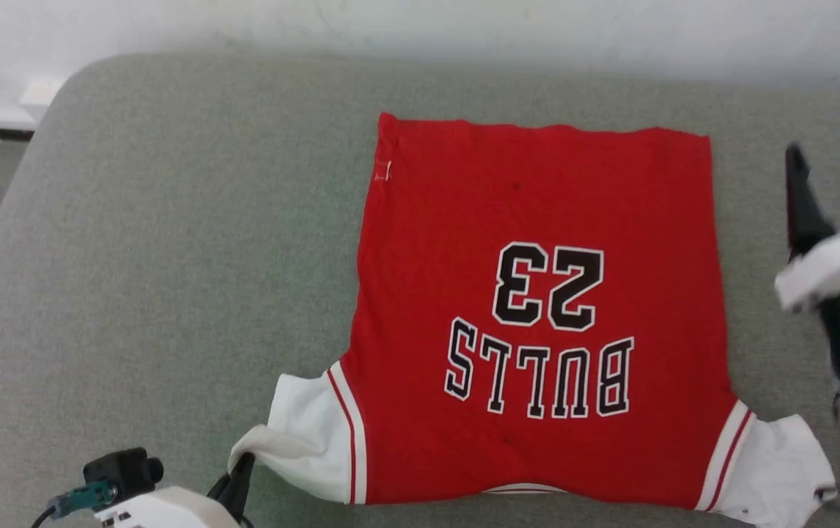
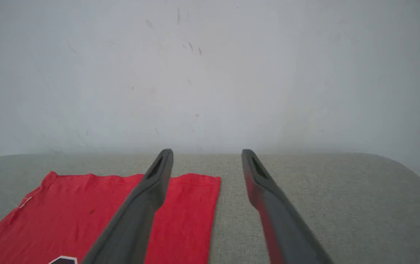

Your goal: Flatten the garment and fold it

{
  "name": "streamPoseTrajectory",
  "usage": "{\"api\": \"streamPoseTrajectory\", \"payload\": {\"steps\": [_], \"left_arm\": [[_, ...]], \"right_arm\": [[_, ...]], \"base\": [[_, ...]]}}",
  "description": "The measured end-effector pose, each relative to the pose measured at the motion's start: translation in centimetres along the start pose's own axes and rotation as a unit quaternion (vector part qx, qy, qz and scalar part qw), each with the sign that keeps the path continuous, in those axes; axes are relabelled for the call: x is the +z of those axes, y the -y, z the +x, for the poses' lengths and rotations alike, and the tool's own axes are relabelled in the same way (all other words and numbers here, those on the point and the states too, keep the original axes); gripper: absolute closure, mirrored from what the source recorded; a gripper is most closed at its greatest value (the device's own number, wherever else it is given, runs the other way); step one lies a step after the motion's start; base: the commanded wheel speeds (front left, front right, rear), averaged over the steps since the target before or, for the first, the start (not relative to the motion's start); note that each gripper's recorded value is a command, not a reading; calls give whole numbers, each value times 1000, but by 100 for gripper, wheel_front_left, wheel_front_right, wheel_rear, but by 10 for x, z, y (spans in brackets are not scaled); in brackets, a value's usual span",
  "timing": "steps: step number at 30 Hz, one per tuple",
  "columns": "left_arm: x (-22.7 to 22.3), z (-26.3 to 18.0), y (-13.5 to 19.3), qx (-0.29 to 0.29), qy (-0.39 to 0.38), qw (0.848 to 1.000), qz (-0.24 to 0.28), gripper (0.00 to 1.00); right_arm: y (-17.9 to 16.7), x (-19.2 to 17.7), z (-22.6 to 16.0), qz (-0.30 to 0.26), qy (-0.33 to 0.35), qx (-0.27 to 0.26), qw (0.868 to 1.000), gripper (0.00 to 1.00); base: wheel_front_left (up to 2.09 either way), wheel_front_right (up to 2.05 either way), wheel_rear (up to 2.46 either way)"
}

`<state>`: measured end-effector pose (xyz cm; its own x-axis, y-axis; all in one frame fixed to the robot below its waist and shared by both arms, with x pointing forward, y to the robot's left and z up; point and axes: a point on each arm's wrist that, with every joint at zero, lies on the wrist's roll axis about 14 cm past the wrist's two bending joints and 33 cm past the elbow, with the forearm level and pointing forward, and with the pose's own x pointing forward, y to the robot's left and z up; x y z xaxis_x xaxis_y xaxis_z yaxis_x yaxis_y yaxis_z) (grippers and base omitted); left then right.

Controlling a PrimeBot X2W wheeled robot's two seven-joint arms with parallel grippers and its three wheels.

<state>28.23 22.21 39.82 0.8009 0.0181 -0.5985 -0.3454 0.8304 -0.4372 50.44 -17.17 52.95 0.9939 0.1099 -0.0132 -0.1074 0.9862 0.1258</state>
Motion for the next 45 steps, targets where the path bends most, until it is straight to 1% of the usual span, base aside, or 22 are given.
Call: {"api": "streamPoseTrajectory", "payload": {"steps": [2, 5, 8, 12, 16, 20, 26, 27, 28, 29, 30, 31, 32, 33, 35, 36, 38, 41, 43, 45], "left_arm": [[2, 5, 3, -1, 1, 1000, 0, 100], [4, 14, 6, -2, 1, 1000, -1, 100], [4, 23, 7, 2, 1, 1000, -3, 100], [-2, 34, 6, 9, -7, 1000, -11, 100], [-3, 42, 2, 15, -7, 1000, -15, 100], [-4, 47, -2, 22, -2, 1000, -23, 100], [-6, 52, -7, 30, 0, 999, -27, 100], [-6, 52, -7, 30, 1, 999, -28, 100], [-6, 52, -8, 31, 2, 999, -29, 100], [-6, 52, -8, 31, 2, 999, -30, 100], [-6, 52, -8, 31, 4, 999, -31, 100], [-6, 52, -7, 31, 4, 999, -32, 100], [-6, 51, -7, 30, 5, 999, -33, 100], [-5, 51, -7, 29, 6, 999, -33, 100], [-4, 49, -7, 28, 9, 999, -34, 100], [-3, 49, -6, 27, 11, 999, -34, 100], [-2, 46, -7, 25, 15, 999, -34, 100], [-2, 37, -13, 34, 18, 999, -32, 100], [-4, 29, -18, 40, 16, 999, -30, 100], [-8, 21, -20, 42, 11, 999, -27, 100]], "right_arm": [[1, 2, 23, -6, -3, 1, 1000, 0], [2, -4, 55, -7, -28, 3, 1000, 0], [1, -24, 82, -9, -81, 3, 997, 0], [4, -57, 108, -18, -162, -4, 987, 0], [11, -93, 123, -15, -245, -19, 969, 0], [14, -127, 128, -24, -318, -30, 947, 0], [13, -163, 129, -52, -405, -37, 912, 0], [13, -163, 130, -54, -413, -39, 908, 5], [12, -164, 131, -54, -420, -40, 905, 43], [11, -164, 131, -51, -423, -40, 904, 65], [9, -163, 132, -50, -423, -39, 904, 87], [7, -161, 132, -50, -421, -38, 905, 100], [5, -161, 130, -49, -418, -37, 906, 100], [3, -159, 129, -48, -409, -34, 911, 100], [2, -155, 126, -46, -379, -33, 924, 100], [2, -153, 123, -41, -359, -33, 932, 100], [1, -141, 119, -37, -301, -30, 952, 100], [-7, -113, 110, -31, -186, -17, 982, 100], [-8, -96, 97, -20, -120, -17, 992, 100], [2, -86, 76, -5, -79, -33, 996, 100]], "base": [[0, 0, 0], [0, 0, 0], [0, 0, 0], [0, 0, 0], [0, 0, 0], [0, 0, 0], [0, 0, 0], [0, 0, 0], [0, 0, 0], [0, 0, 0], [0, 0, 0], [0, 0, 0], [0, 0, 0], [0, 0, 0], [0, 0, 0], [0, 0, 0], [0, 0, 0], [0, 0, 0], [0, 0, 0], [0, 0, 0]]}}
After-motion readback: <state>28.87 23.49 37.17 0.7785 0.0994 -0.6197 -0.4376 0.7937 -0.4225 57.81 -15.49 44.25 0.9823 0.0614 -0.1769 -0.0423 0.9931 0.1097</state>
